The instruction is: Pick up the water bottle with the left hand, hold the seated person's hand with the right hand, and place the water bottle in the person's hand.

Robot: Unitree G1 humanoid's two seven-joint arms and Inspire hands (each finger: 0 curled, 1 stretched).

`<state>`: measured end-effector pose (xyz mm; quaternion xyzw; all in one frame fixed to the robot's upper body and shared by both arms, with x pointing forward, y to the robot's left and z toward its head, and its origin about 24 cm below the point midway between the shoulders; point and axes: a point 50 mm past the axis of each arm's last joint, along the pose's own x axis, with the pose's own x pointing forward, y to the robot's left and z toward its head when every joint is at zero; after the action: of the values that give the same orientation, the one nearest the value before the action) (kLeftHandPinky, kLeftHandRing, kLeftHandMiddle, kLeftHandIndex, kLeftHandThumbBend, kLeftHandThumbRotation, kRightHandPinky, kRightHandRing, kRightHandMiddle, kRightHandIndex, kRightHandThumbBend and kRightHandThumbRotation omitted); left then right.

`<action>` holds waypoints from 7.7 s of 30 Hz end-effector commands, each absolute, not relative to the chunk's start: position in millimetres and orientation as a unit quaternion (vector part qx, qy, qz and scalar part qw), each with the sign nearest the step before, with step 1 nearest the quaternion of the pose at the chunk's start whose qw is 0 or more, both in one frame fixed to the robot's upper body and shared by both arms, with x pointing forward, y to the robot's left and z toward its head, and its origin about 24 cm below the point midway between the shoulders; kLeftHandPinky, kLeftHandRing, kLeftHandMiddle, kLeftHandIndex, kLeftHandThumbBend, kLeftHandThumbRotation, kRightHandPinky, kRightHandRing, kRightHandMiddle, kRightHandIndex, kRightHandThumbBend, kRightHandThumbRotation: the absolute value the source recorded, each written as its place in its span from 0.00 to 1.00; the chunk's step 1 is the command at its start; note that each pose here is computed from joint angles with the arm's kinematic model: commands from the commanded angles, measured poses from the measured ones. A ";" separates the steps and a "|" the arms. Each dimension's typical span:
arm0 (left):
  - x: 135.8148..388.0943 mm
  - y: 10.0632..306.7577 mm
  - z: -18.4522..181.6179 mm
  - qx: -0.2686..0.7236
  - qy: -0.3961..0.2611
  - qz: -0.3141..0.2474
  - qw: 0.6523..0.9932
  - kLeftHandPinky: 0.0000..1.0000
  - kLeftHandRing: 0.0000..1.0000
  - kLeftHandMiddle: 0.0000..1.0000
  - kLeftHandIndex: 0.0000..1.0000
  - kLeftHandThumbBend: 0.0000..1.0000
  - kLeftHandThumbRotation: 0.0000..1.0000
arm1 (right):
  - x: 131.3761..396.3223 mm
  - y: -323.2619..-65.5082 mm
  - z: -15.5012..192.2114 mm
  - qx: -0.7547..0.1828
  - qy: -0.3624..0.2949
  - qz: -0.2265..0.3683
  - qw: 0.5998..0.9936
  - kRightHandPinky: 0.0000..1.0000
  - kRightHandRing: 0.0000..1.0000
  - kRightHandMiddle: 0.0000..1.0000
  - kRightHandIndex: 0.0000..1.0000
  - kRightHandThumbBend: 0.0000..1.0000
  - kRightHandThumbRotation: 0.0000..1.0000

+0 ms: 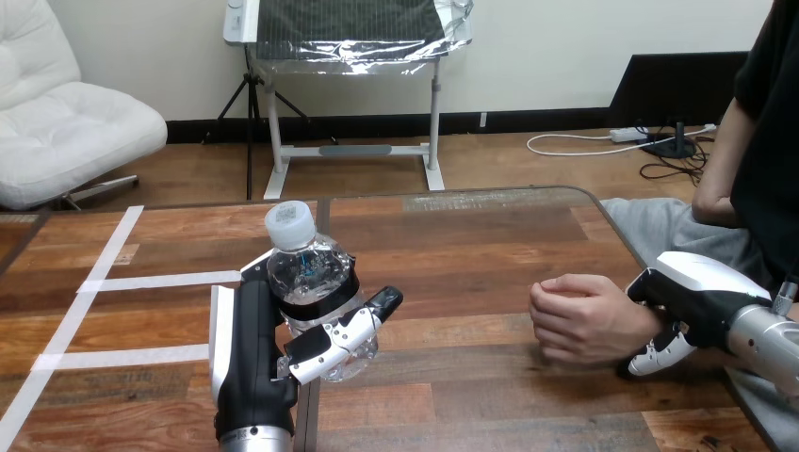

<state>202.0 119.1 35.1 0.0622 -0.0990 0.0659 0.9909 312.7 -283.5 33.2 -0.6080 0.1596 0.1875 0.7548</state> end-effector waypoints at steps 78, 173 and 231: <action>213.5 115.1 60.5 0.040 -0.163 0.070 0.983 0.32 0.38 0.43 0.44 0.66 0.00 | 308.7 -302.8 41.0 -0.631 0.204 0.125 0.738 0.53 0.62 0.70 0.64 0.75 0.00; 217.5 107.5 62.2 0.038 -0.161 0.047 0.985 0.32 0.38 0.43 0.44 0.65 0.00 | 309.6 -295.9 50.6 -0.625 0.152 0.108 0.758 0.22 0.30 0.40 0.44 0.70 0.00; 227.0 66.4 71.1 0.024 -0.164 -0.031 0.986 0.33 0.38 0.43 0.44 0.67 0.00 | 304.6 -281.4 73.7 -0.616 0.080 0.094 0.778 0.19 0.26 0.35 0.39 0.73 0.00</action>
<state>211.5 85.7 44.1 0.0551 -0.1079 -0.0246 0.9923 298.5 -274.9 51.4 -0.6141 0.1090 0.1258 0.7715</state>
